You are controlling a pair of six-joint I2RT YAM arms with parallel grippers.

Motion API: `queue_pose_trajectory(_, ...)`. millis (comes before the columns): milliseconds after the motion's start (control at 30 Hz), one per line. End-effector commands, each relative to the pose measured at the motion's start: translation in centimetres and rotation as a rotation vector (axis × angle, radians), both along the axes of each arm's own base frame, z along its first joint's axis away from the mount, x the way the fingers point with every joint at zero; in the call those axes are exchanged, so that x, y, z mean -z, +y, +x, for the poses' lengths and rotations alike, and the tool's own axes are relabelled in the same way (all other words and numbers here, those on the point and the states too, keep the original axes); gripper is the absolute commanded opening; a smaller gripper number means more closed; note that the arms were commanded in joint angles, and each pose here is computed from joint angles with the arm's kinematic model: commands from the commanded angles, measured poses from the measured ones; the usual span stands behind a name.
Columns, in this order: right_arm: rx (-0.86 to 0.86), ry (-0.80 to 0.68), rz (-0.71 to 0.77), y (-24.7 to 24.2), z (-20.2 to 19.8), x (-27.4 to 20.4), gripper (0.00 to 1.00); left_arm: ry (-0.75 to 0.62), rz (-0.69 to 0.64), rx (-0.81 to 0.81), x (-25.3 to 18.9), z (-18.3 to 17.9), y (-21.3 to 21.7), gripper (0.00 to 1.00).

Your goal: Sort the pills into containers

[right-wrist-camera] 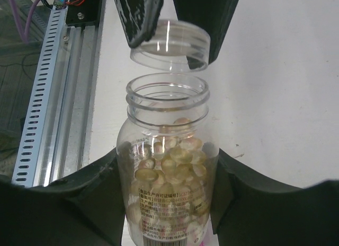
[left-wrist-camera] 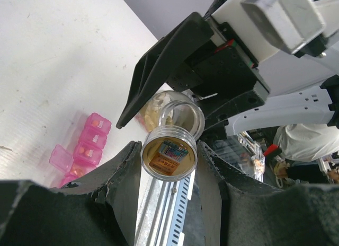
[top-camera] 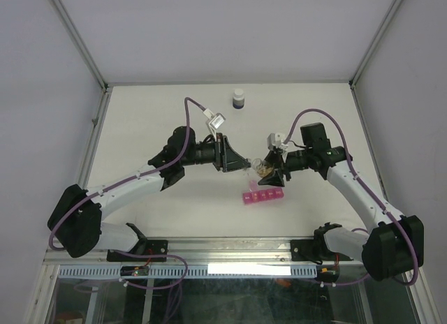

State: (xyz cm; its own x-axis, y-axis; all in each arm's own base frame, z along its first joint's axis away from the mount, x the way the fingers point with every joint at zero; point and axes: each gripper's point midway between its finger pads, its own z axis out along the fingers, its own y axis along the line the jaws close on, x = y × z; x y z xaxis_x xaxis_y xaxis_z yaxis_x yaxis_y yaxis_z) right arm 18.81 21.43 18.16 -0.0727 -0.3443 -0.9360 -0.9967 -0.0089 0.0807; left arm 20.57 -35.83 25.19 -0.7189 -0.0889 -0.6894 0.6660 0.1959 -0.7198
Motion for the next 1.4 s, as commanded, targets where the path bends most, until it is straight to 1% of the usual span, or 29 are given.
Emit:
queue_pose_trajectory(0, -0.023, -0.106, 0.023, 0.6, 0.6, -2.6, 0.0, -0.058, -0.032, 0.0, -1.9, 0.6, -0.9, 0.23)
queue_pose_trajectory(533, 0.001, -0.106, -0.044, 0.9, 1.1, -1.7, 0.0, -0.051, -0.025, 0.032, -1.8, -0.2, -1.8, 0.23)
queue_pose_trajectory(967, 0.026, -0.069, -0.134, 1.0, 1.7, -0.8, 0.0, -0.017, 0.077, 0.002, -0.2, 0.1, -2.2, 0.23)
queue_pose_trajectory(1233, 0.028, -0.046, -0.169, 1.1, 1.7, -0.4, 0.0, -0.023, 0.139, 0.005, 0.2, -0.1, -2.5, 0.22)
queue_pose_trajectory(1367, 0.017, -0.038, -0.154, 1.3, 1.4, -0.8, 0.0, -0.023, 0.157, 0.021, 0.4, -0.4, -2.7, 0.22)
